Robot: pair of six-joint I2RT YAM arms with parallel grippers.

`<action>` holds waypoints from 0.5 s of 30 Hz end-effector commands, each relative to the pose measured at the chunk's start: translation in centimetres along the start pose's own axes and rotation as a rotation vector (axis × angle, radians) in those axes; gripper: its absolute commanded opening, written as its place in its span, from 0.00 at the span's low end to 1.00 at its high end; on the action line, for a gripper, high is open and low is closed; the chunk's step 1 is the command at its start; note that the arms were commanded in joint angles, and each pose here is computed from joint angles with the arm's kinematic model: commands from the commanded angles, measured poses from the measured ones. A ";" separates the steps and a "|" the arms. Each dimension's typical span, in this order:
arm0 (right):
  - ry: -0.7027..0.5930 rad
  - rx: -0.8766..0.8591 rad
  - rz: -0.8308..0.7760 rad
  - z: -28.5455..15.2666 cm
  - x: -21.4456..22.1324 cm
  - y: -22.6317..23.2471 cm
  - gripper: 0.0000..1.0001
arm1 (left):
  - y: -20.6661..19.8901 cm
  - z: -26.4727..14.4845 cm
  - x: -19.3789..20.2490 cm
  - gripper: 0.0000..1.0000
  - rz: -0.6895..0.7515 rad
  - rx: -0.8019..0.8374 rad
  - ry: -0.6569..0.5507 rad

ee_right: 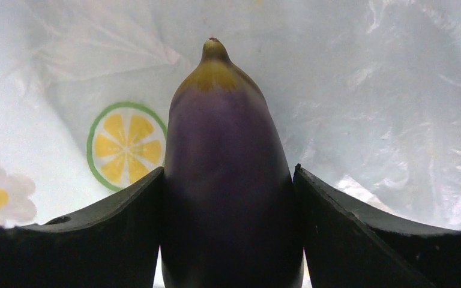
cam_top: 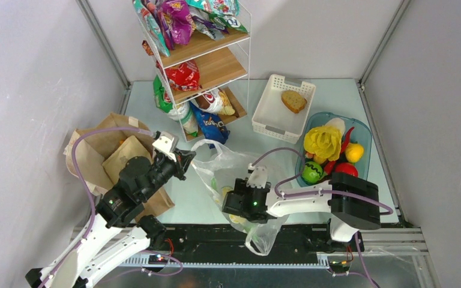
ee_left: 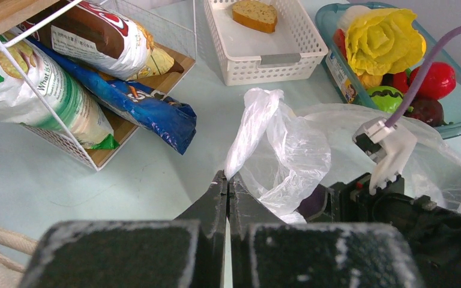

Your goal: Untie the knot of the grocery bags and take out the mixed food

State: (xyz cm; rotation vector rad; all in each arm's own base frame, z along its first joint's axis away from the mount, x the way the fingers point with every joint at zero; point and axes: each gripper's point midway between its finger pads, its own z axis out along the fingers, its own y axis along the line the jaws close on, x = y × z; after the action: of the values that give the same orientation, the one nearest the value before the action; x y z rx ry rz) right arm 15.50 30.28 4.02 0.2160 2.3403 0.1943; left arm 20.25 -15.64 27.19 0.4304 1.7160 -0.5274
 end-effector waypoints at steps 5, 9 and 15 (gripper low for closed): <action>-0.190 -0.073 -0.236 -3.7 -3.6 0.5 0.47 | -0.3 -0.2 -1.3 0.00 0.002 0.017 -0.038; -0.199 -0.172 -0.300 -6.3 -4.2 1.5 0.47 | -0.3 -0.2 -1.3 0.00 0.003 0.013 -0.037; -0.188 -0.336 -0.377 -9.8 -5.8 3.0 0.46 | -0.2 -0.1 -1.1 0.00 0.004 0.011 -0.029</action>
State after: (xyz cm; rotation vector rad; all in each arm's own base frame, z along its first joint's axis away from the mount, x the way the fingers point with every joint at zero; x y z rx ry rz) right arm 12.62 31.01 12.36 -0.2586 2.1579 0.3027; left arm 20.26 -15.62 27.20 0.4295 1.7157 -0.5265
